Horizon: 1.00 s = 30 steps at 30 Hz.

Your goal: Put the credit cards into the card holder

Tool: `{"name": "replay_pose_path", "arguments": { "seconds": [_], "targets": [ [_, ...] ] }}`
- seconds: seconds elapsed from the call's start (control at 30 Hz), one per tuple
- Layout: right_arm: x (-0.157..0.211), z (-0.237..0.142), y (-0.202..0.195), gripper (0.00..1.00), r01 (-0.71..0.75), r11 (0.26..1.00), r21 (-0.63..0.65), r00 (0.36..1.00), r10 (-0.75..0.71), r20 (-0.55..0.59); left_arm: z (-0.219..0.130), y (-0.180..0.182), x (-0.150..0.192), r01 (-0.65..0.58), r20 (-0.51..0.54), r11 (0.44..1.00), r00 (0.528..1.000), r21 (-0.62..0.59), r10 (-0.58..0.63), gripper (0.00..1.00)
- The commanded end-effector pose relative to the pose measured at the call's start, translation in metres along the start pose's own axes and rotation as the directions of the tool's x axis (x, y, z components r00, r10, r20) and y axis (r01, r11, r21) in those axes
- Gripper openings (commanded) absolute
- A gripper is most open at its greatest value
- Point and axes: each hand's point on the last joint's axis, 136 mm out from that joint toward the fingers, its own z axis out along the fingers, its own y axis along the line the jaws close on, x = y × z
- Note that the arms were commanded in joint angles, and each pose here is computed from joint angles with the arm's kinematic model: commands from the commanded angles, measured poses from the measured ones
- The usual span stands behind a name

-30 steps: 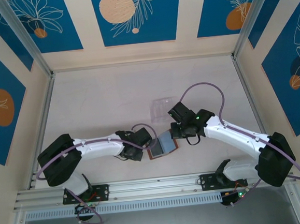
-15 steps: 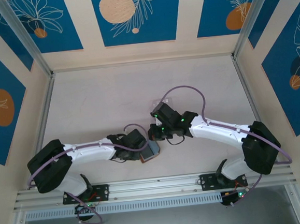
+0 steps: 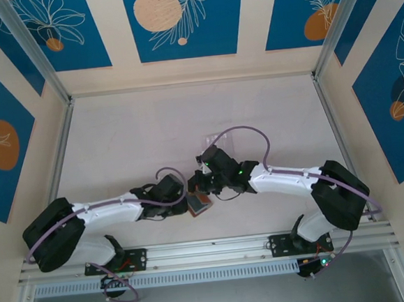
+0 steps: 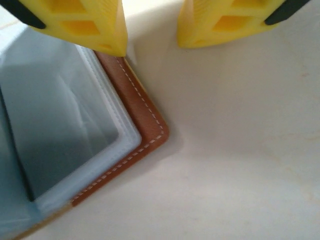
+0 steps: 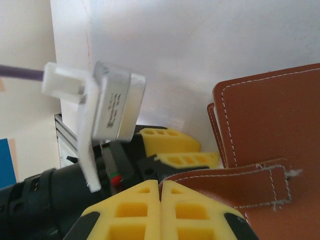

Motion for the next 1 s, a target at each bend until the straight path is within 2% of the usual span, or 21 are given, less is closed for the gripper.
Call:
{"name": "replay_pose_path", "arguments": {
  "seconds": [0.0,0.2,0.37,0.53,0.6,0.77,0.97],
  "targets": [
    [0.006,0.014,0.007,0.08,-0.017,0.999,-0.038,0.999,0.015,-0.036,0.006,0.005,-0.005,0.041,0.061,0.999,0.997,0.036,-0.043,0.4],
    [0.014,0.037,-0.002,0.18,-0.031,0.999,-0.03,0.997,0.028,-0.077,-0.025,0.044,0.003,0.091,0.105,0.994,0.991,-0.068,-0.084,0.42],
    [0.011,0.049,0.002,0.2,-0.019,0.999,-0.049,0.991,0.013,-0.135,-0.063,0.084,0.016,0.122,0.155,0.981,0.983,-0.149,-0.099,0.42],
    [0.02,0.063,0.013,0.27,0.049,0.998,-0.051,0.978,-0.058,-0.202,-0.109,0.096,0.009,0.15,0.256,0.982,0.96,-0.117,-0.116,0.45],
    [0.025,0.062,0.02,0.35,0.091,0.994,-0.062,0.971,-0.102,-0.216,-0.12,0.094,0.004,0.142,0.275,0.983,0.956,-0.118,-0.105,0.46],
    [0.025,0.028,0.045,0.55,0.205,0.974,-0.1,0.951,-0.222,-0.217,-0.127,0.076,-0.009,0.089,0.266,0.988,0.963,-0.124,-0.054,0.48],
    [0.011,-0.036,0.057,0.63,0.257,0.96,-0.114,0.949,-0.272,-0.157,-0.133,0.055,-0.028,0.044,0.279,0.993,0.96,-0.111,-0.011,0.49]
  ]
}}
